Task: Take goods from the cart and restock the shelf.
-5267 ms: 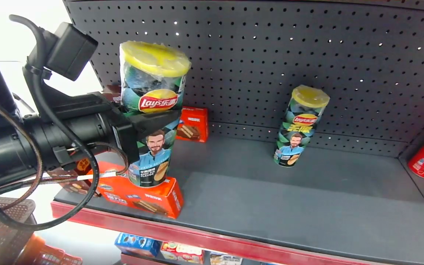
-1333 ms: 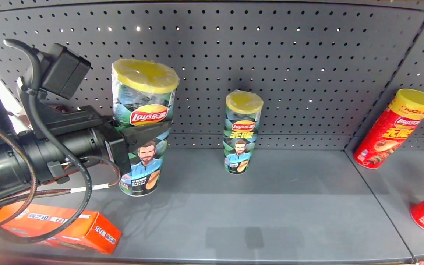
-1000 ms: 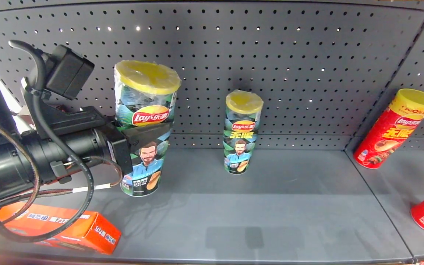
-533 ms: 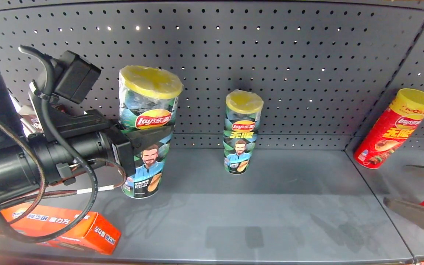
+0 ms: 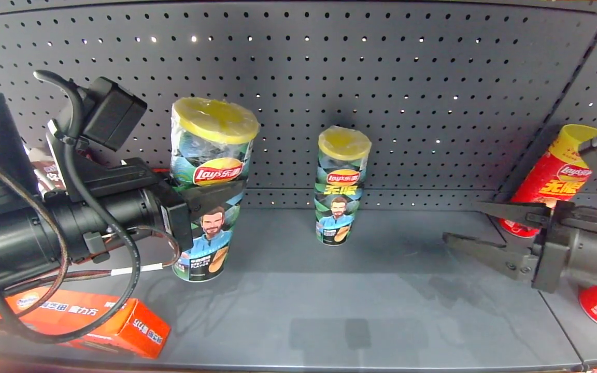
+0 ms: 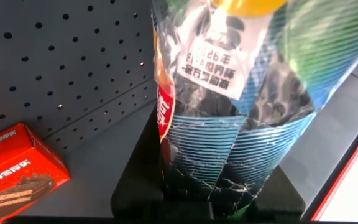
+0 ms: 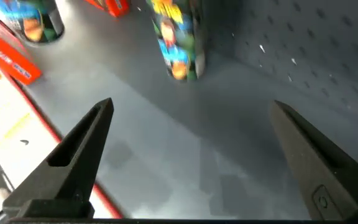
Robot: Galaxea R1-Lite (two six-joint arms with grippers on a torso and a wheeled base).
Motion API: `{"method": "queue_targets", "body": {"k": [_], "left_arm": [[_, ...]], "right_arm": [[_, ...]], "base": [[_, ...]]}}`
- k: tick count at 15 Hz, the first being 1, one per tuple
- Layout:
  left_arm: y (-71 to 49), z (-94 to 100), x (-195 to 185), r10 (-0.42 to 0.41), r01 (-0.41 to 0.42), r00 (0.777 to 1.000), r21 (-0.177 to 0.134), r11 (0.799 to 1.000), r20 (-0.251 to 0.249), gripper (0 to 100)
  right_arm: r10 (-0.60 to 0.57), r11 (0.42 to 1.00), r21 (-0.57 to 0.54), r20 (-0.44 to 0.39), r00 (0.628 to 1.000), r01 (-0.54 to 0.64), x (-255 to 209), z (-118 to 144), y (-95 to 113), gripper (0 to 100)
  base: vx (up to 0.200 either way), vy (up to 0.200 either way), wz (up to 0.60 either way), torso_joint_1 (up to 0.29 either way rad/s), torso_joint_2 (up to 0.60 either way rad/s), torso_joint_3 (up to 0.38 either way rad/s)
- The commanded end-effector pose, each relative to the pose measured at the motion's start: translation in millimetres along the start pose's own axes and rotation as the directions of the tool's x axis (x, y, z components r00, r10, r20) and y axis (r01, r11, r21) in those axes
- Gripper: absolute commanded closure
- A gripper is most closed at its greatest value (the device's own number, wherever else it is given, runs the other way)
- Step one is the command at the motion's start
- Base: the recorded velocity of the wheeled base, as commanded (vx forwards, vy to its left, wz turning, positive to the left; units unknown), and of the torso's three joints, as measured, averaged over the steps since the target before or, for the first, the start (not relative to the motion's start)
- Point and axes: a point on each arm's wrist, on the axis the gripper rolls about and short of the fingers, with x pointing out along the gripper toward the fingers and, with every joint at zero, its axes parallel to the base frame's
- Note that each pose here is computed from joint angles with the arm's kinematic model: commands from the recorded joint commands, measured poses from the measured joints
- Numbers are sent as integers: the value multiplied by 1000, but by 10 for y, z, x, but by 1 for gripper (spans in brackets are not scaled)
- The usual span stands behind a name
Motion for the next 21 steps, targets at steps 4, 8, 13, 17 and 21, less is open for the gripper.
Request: {"method": "queue_targets", "body": {"k": [4,8,13,17,21], "left_arm": [[2,-10,11,-3,3,1000,-2,1000,-5,100],[1,-18,14,-7,7,1000,-2,1000,-7,100],[13,-55,52,-6,6,1000,-7,1000,-22,100],[20,-77,79,-7,7,999,-10,1000,-31,100],[20,-90,82,-6,6,999,-11,1000,-36,100]], "right_arm": [[156,983,-98,2,988,-155,613,-92,-318,0],[419,874,-299,65,905,-383,1231,-91,-809,0],[518,821,-317,66,853,-475,1582,-153,-903,0],[550,807,-295,57,833,-512,1750,-232,-938,0],[571,795,-281,53,819,-537,1978,-314,-912,0]], "base": [[0,0,0,0,0,0],[0,0,0,0,0,0],[0,0,0,0,0,0],[0,0,0,0,0,0],[0,0,0,0,0,0]]}}
